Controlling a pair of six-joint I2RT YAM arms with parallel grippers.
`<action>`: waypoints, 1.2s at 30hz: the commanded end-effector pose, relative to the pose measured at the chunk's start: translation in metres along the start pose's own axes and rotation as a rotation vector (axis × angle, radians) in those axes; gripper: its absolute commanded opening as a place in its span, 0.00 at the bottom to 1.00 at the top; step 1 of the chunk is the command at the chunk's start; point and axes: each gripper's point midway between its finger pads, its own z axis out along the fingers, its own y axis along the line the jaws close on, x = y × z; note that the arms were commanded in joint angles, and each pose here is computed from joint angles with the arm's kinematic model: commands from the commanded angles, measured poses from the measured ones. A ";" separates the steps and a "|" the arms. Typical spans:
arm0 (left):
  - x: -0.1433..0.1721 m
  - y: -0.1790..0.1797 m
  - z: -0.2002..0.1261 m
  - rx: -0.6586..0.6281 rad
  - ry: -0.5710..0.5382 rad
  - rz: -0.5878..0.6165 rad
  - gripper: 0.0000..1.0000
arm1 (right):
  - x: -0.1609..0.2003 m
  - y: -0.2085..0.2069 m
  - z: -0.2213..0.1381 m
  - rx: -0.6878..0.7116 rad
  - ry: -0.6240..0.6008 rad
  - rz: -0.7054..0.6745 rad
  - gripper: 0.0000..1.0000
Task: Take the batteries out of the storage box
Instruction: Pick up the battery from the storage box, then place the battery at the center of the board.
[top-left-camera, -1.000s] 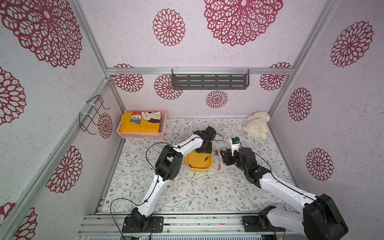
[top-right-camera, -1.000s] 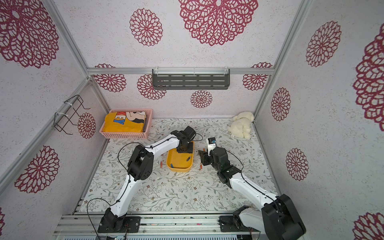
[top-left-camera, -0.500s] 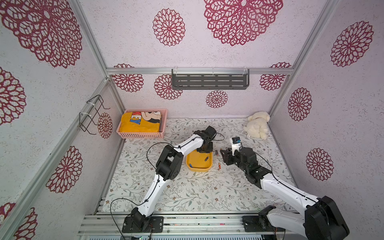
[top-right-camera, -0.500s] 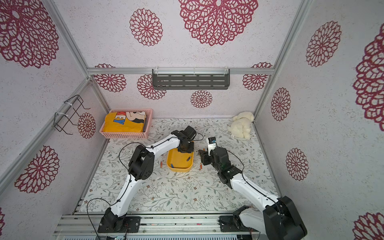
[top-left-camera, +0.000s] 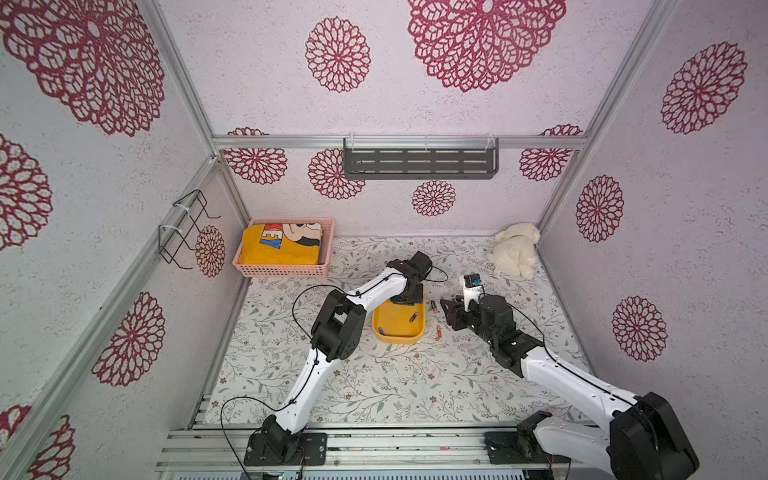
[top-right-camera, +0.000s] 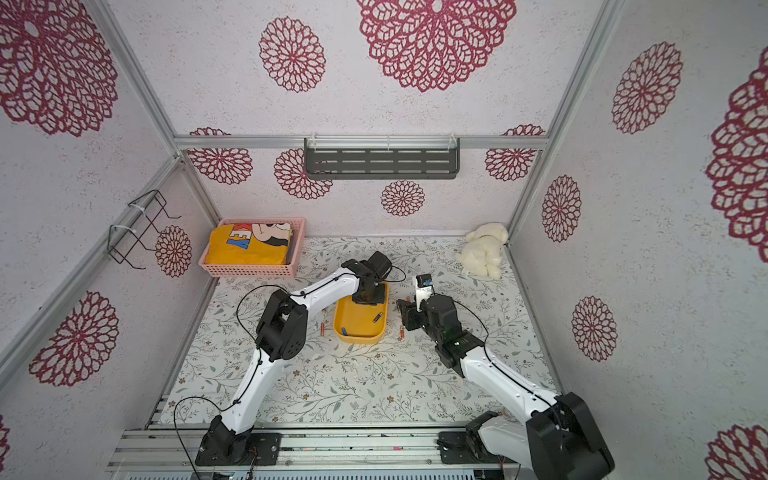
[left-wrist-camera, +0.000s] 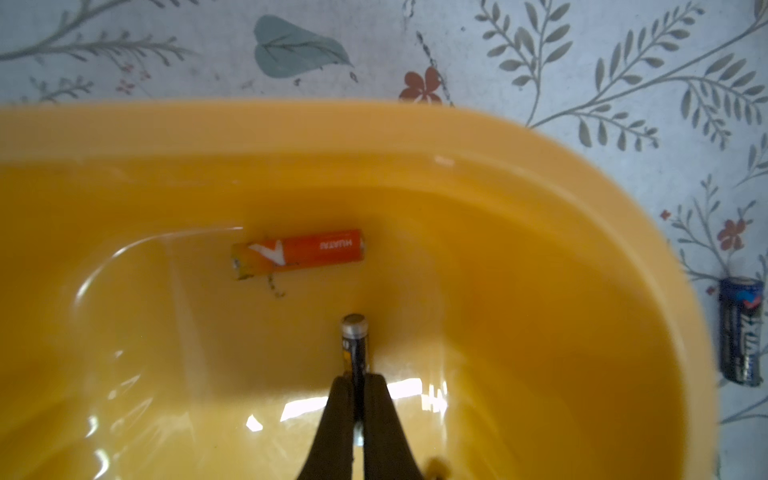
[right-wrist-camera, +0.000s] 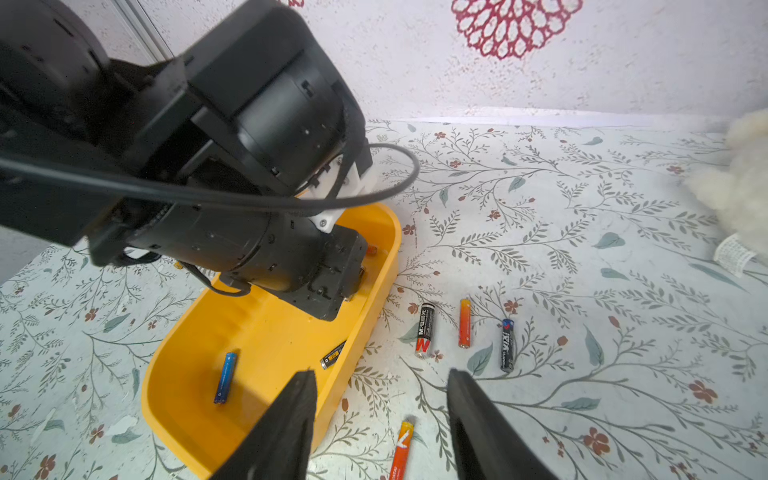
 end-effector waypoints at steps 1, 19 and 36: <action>-0.026 0.006 -0.060 -0.005 -0.095 0.023 0.00 | -0.017 0.005 -0.001 -0.020 -0.057 -0.012 0.56; 0.036 0.149 -0.139 -0.172 -0.076 -0.098 0.00 | -0.034 0.029 0.011 -0.125 -0.074 -0.027 0.57; 0.105 0.189 -0.040 -0.200 0.107 -0.143 0.00 | -0.029 0.035 0.017 -0.140 -0.044 -0.039 0.58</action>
